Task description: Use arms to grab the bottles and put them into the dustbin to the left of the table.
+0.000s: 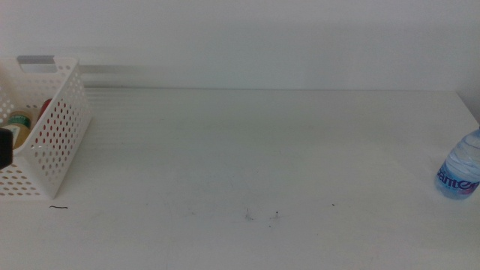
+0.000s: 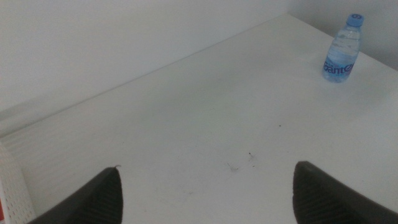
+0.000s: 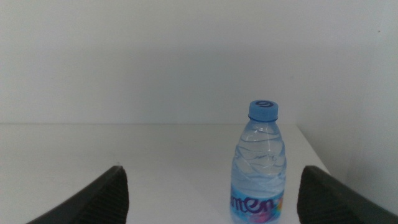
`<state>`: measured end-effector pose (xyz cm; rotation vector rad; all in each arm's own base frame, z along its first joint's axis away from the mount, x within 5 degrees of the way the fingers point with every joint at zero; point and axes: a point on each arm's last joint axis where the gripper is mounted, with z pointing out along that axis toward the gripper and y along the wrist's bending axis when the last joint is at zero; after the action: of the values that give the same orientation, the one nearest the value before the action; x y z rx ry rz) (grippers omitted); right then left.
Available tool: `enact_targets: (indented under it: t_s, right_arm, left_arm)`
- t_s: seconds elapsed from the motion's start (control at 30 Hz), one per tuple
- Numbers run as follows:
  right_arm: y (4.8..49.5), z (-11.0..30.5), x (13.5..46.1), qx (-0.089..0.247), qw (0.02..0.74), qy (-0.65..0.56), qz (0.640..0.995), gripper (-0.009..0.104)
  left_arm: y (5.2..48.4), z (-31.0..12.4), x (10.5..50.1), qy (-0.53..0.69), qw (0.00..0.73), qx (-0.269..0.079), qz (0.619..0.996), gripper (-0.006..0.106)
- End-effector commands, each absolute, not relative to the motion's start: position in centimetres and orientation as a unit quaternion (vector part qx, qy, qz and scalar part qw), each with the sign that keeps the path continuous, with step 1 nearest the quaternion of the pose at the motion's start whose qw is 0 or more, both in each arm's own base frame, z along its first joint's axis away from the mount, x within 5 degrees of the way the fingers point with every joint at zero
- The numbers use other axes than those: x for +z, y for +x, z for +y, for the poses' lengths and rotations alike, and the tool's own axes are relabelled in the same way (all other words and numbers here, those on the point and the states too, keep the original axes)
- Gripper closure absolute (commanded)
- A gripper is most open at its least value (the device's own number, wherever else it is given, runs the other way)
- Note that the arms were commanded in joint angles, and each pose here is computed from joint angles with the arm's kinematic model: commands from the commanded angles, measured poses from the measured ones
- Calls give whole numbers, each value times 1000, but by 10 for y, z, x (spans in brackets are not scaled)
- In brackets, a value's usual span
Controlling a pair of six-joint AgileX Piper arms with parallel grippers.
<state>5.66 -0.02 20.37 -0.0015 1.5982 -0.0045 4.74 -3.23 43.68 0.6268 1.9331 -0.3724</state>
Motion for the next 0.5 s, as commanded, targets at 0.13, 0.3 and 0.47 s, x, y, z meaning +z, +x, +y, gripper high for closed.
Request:
enact_targets:
  t_s: [0.13,0.3,0.47]
  right_arm:
    - [55,0,221,-19,766,-11,643,11]
    - [80,-1,208,-17,693,-12,721,11]
    - [103,-4,198,-11,655,20,755,11]
  left_arm:
    - [47,-32,439,259,516,-158,801,7]
    - [48,-31,439,259,518,-151,801,7]
    - [47,-32,439,259,517,-153,801,7]
